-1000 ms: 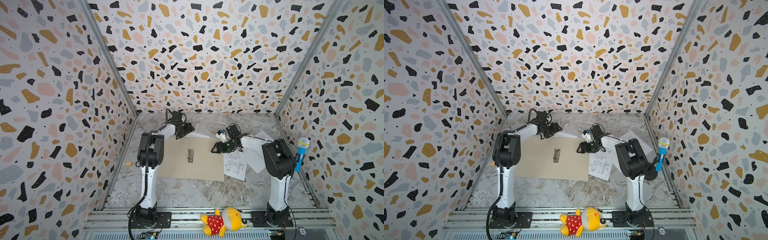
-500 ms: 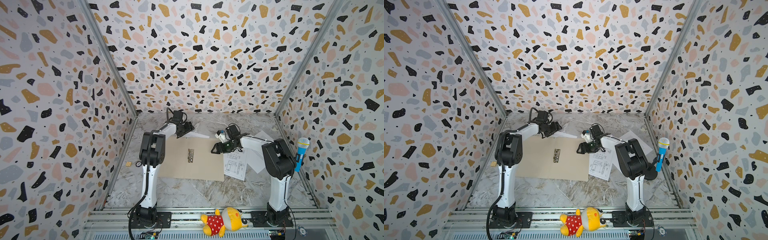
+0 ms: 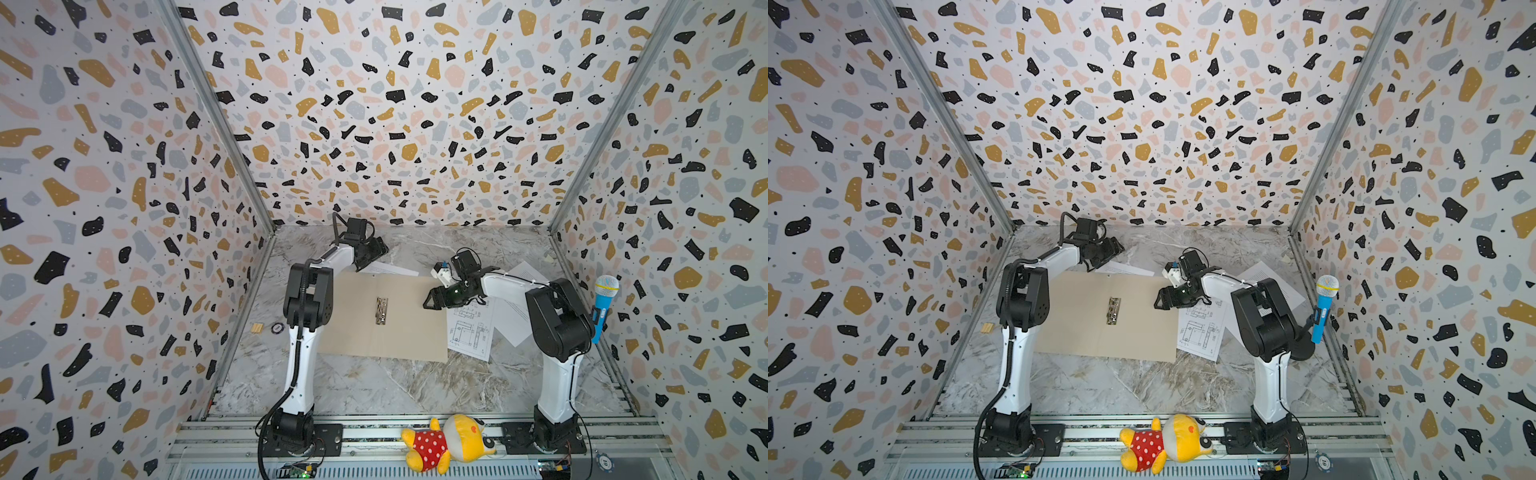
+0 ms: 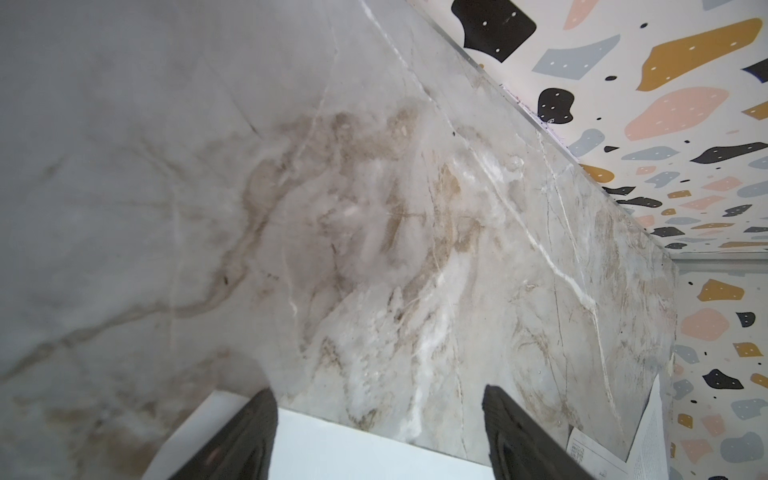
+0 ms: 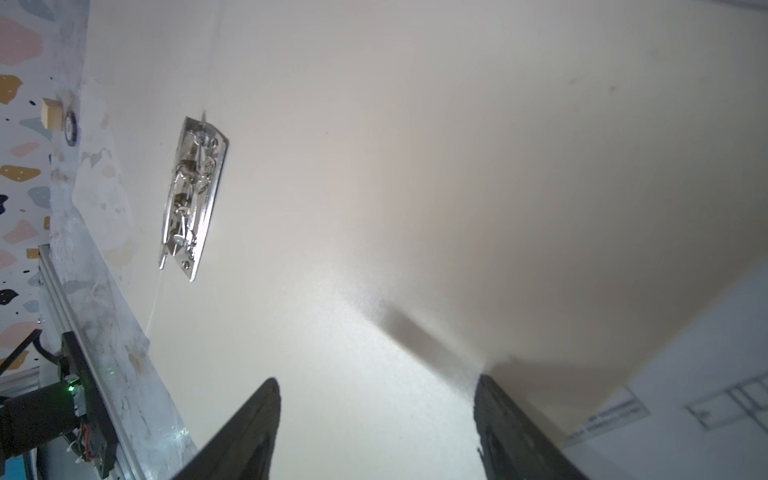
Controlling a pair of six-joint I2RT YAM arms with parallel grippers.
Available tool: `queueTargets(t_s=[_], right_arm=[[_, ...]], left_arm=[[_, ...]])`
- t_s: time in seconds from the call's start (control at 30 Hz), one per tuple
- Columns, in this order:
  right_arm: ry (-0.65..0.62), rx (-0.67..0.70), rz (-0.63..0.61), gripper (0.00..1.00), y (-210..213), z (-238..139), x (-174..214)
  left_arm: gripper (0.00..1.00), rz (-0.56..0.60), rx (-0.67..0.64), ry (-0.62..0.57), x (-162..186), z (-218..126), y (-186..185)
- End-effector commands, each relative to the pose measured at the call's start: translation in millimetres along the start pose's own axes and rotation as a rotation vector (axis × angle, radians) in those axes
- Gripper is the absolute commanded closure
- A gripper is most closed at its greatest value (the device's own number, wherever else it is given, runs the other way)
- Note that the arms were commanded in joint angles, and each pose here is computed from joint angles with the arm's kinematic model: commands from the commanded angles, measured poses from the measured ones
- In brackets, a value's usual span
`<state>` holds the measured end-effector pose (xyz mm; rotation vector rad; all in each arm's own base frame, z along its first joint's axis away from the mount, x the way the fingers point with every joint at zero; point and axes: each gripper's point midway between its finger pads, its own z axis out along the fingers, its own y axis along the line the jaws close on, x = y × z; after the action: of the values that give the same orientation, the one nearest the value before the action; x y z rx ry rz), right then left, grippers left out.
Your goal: Put the files into the folder
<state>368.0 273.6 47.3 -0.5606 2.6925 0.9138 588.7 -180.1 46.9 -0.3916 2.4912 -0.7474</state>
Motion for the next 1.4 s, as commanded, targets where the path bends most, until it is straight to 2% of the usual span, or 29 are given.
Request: queueTargets(t_s=[0.0,0.2,0.4,0.7,0.97,1.17,1.37], right_arm=[[0.002,-0.001,0.035,0.25,5,-4,-11],[-0.011,-0.004,0.052,0.25,4,2,-15],[-0.103,-0.015,0.068,0.25,9,-2,-42],[-0.217,-0.061,0.11,0.29,19,5,-109],[-0.153,-0.058,0.13,0.32,14,31,-119],[-0.078,0.04,0.117,0.35,-11,48,-105],[-0.062,0.058,0.105,0.35,-17,55,-106]], left_arm=[[0.19,0.031,0.048,-0.047,-24,-33,-17],[0.16,0.137,-0.006,-0.045,-44,-59,2],[0.16,0.214,-0.063,0.055,-29,-48,32],[0.17,0.25,0.013,0.118,-18,-20,35],[0.21,0.312,-0.022,0.169,-2,-12,51],[0.22,0.362,-0.014,0.218,13,-17,54],[0.22,0.378,0.044,0.246,23,-15,45]])
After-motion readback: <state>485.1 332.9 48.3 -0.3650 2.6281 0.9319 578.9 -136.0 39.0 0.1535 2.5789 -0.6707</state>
